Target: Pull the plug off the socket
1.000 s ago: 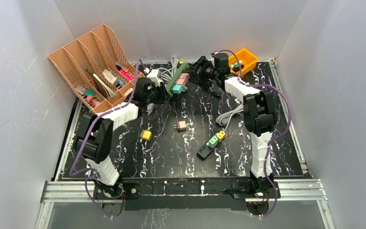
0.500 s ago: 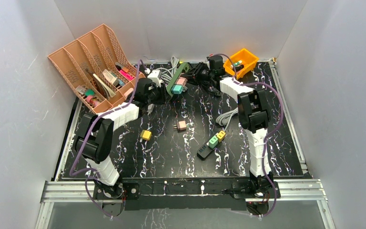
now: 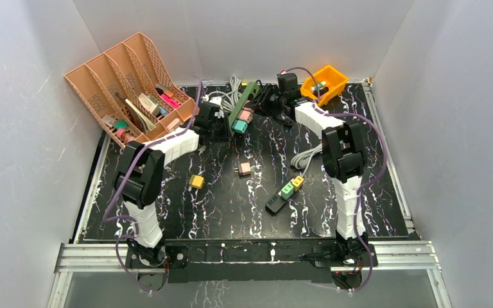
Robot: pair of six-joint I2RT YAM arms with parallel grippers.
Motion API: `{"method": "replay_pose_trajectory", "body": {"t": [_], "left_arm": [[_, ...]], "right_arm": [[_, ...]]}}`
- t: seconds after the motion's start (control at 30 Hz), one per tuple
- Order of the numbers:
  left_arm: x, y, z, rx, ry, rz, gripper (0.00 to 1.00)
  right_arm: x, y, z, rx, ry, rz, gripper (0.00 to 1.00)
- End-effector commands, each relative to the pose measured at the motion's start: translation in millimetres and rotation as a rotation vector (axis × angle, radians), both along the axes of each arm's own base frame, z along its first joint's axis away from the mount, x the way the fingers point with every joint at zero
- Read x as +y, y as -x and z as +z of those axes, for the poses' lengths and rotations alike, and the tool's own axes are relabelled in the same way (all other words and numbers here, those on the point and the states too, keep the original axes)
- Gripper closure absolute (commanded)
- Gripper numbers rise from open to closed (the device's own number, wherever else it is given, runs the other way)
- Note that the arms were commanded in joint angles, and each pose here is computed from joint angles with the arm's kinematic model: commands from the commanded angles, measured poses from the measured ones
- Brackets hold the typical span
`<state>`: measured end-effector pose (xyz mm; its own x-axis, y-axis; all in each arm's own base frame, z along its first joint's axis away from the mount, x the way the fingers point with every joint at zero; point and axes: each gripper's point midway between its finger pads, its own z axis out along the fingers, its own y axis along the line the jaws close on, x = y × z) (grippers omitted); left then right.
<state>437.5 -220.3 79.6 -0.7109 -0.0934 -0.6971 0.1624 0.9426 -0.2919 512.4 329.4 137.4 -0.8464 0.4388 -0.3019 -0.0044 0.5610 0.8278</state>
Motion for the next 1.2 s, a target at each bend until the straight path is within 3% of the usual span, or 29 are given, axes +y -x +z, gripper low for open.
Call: {"method": "replay_pose_trajectory", "body": {"t": [0.0,0.13,0.33,0.53,0.7,0.73,0.8,0.83,0.9,1.0,1.17], "left_arm": [[53.6,-33.7,15.6,-0.053,-0.131,0.295,1.00],[59.5,-34.0,10.7,-0.038,-0.153,0.328,1.00],[56.0,-40.9,13.6,-0.025,-0.109,0.349,1.00],[38.0,-47.4,21.1,-0.022,-0.022,0.317,1.00],[-20.8,-34.9,51.6,-0.134,0.172,-0.052,1.00],[-31.1,-27.7,52.5,-0.123,0.197,-0.128,0.95],[-43.6,-16.3,49.8,-0.084,0.221,-0.228,0.65],[-46.6,-12.8,47.8,-0.073,0.226,-0.257,0.56],[-49.0,-8.1,49.7,-0.079,0.235,-0.288,0.39],[-44.7,-9.2,55.2,-0.116,0.239,-0.271,0.05],[-31.7,-32.6,78.3,-0.147,0.326,-0.217,0.02]], "right_arm": [[-1.5,31.3,54.5,-0.107,-0.061,0.129,1.00],[-15.2,34.7,58.7,-0.113,-0.060,0.116,1.00],[-34.1,38.2,53.3,-0.184,0.246,0.020,1.00],[-25.1,50.3,50.7,-0.202,0.189,0.053,1.00],[-20.4,45.2,45.7,-0.205,0.172,0.061,1.00],[-19.2,43.1,48.6,-0.214,0.160,0.064,1.00],[-17.2,39.5,56.6,-0.233,0.129,0.065,1.00],[-17.3,36.3,62.3,-0.247,0.111,0.062,1.00],[-16.3,31.9,75.2,-0.273,0.068,0.065,1.00],[-11.7,29.7,96.2,-0.341,0.012,0.110,1.00],[-5.7,42.4,113.3,-0.439,0.001,0.226,1.00]]}}
